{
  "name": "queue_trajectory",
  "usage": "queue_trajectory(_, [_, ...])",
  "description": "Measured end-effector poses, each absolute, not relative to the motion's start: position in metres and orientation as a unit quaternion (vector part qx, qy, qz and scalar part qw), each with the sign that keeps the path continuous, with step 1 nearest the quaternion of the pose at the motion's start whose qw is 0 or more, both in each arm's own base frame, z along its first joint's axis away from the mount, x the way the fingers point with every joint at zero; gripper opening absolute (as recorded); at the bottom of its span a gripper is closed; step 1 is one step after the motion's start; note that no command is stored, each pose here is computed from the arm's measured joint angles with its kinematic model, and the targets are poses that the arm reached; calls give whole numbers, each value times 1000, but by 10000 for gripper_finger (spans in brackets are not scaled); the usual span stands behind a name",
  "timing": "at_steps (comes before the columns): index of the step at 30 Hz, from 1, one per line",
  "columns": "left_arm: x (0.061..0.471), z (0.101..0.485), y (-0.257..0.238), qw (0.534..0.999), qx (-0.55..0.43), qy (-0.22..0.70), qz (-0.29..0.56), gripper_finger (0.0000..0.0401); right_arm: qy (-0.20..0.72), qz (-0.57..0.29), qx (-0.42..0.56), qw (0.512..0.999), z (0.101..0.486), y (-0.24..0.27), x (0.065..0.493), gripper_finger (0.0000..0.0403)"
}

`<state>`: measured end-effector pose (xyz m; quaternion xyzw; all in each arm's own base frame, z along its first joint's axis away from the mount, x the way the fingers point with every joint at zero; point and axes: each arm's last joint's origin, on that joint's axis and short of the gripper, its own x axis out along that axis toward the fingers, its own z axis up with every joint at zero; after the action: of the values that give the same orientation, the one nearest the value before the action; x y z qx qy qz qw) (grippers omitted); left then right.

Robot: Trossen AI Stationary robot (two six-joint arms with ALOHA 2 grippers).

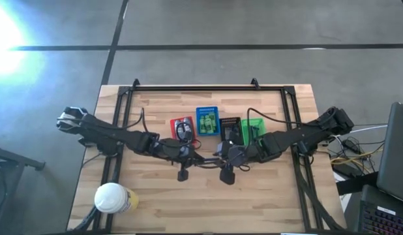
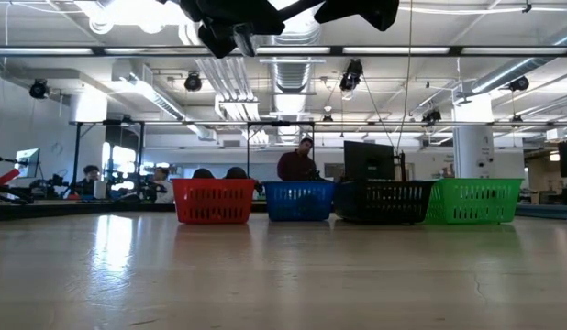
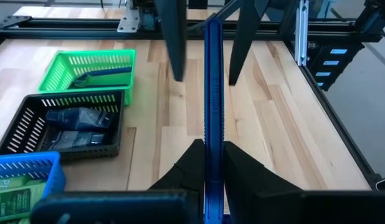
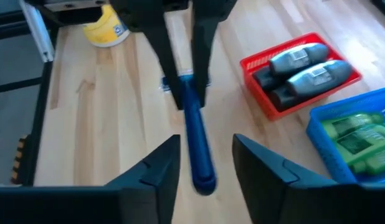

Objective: Pick & Place Travel size toiletries
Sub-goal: Put the blue razor into the green bin

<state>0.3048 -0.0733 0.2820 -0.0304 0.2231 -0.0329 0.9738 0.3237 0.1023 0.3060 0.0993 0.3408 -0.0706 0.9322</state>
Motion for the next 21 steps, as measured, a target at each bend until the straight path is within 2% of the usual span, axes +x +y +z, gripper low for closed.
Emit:
queue_trajectory(12, [310, 273, -74, 971, -27, 236, -33, 36, 346, -63, 132, 927, 306, 102, 324, 28])
queue_trajectory(18, [311, 274, -74, 972, -28, 231, -33, 38, 355, -67, 145, 921, 304, 99, 324, 29])
queue_trajectory(21, [311, 274, -75, 973, -29, 226, -33, 55, 354, -70, 147, 921, 305, 97, 324, 29])
